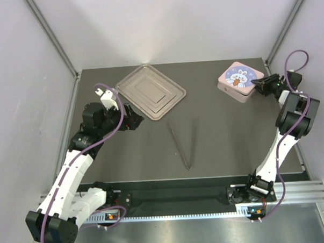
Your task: Pack the chocolate
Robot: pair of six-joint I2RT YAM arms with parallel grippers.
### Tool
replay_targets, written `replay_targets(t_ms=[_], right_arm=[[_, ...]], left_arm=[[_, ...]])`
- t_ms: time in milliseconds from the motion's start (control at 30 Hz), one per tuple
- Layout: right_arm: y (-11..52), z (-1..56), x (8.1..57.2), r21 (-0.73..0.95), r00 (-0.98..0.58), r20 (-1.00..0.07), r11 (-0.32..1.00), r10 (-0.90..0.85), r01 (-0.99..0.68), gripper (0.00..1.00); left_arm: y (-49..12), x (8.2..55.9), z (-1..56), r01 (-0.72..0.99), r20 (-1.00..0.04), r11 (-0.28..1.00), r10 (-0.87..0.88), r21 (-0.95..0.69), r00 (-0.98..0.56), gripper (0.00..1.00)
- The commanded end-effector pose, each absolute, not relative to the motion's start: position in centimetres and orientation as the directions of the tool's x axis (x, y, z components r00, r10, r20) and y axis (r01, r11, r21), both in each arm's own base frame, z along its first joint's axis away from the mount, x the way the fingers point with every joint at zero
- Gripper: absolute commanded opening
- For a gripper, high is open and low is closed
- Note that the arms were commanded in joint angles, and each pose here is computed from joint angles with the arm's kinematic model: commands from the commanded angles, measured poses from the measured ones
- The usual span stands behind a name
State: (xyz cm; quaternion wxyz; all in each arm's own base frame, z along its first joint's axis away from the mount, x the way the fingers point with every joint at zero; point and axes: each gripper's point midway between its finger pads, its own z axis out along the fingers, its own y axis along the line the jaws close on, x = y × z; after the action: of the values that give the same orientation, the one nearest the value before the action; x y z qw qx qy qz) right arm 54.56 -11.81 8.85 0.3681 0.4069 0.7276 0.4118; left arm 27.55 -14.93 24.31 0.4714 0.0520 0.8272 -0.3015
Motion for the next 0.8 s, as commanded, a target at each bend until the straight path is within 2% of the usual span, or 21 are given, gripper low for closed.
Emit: replay_targets(t_ms=[0, 467, 767], right_arm=[[-14.3, 11.8, 53.8, 0.877, -0.333, -0.295, 0.392, 0.896, 0.279, 0.30], [-15.6, 12.9, 52.5, 0.841, -0.297, -0.321, 0.414, 0.900, 0.347, 0.34], [-17.9, 12.1, 50.5, 0.769, -0.243, -0.333, 0.412, 0.911, 0.489, 0.37]], left_arm=[[-14.8, 27.7, 25.4, 0.395, -0.841, 0.815, -0.193, -0.425, -0.506, 0.90], [-14.7, 27.7, 25.5, 0.393, -0.842, 0.816, -0.195, -0.423, -0.502, 0.90], [-14.7, 27.8, 25.5, 0.393, -0.842, 0.816, -0.197, -0.424, -0.502, 0.90]])
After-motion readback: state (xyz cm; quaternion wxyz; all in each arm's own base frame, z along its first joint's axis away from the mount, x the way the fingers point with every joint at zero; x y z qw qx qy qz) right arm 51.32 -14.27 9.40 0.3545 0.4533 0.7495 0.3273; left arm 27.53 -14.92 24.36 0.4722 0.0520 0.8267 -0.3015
